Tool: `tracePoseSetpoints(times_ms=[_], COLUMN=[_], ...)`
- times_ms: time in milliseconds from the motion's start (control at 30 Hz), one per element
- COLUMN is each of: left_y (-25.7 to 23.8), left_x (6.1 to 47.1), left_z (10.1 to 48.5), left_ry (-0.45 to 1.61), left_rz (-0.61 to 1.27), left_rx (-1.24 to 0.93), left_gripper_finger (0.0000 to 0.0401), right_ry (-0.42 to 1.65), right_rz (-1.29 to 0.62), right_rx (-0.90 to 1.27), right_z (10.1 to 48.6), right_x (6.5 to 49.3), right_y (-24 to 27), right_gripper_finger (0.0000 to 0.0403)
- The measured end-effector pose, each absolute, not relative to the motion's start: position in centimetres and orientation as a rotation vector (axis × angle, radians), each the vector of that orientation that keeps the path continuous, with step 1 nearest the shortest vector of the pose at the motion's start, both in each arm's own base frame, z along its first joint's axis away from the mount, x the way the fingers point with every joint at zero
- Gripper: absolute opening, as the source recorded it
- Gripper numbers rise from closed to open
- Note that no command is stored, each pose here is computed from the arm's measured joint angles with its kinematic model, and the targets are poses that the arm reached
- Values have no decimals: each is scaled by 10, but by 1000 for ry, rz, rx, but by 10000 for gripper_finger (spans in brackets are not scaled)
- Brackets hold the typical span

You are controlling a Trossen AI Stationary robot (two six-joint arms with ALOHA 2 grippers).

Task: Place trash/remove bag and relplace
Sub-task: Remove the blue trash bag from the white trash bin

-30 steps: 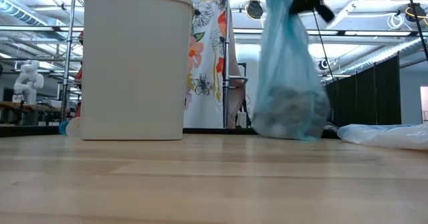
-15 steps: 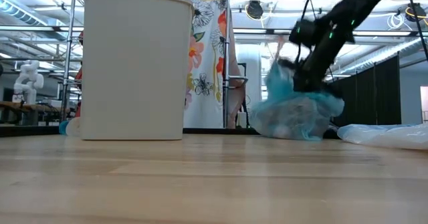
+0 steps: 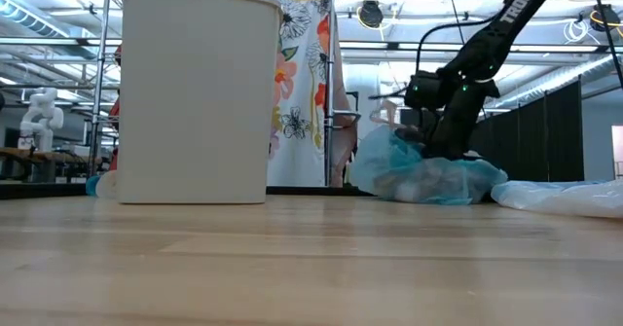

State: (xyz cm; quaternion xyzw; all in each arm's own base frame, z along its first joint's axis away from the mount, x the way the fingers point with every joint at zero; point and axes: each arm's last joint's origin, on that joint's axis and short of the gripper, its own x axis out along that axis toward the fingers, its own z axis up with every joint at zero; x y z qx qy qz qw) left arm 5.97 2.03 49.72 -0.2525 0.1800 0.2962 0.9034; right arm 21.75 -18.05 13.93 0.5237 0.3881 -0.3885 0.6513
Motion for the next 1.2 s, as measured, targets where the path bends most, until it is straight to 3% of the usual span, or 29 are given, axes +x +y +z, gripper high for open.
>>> tracePoseSetpoints(times_ms=[167, 333, 500, 667, 933, 1200], left_y=[20, 20, 20, 20, 20, 20], left_x=[59, 59, 59, 59, 59, 59], left_z=[497, 496, 496, 496, 496, 496], left_ry=[374, 385, 388, 393, 403, 403], left_rz=[613, 615, 613, 609, 602, 601], left_rx=[-522, -520, -511, -493, -461, -460], left_gripper_finger=[144, 144, 144, 144, 144, 144], right_ry=[739, 679, 691, 707, 633, 863], right_rz=[-854, -886, -878, -850, -752, -854], right_rx=[1144, 1131, 1136, 1150, 1169, 1167], right_z=[167, 187, 201, 217, 247, 239], right_x=[216, 205, 195, 182, 165, 143], right_y=[-181, -179, -170, -157, -138, -122], right_gripper_finger=[40, 101, 166, 206, 214, 197])
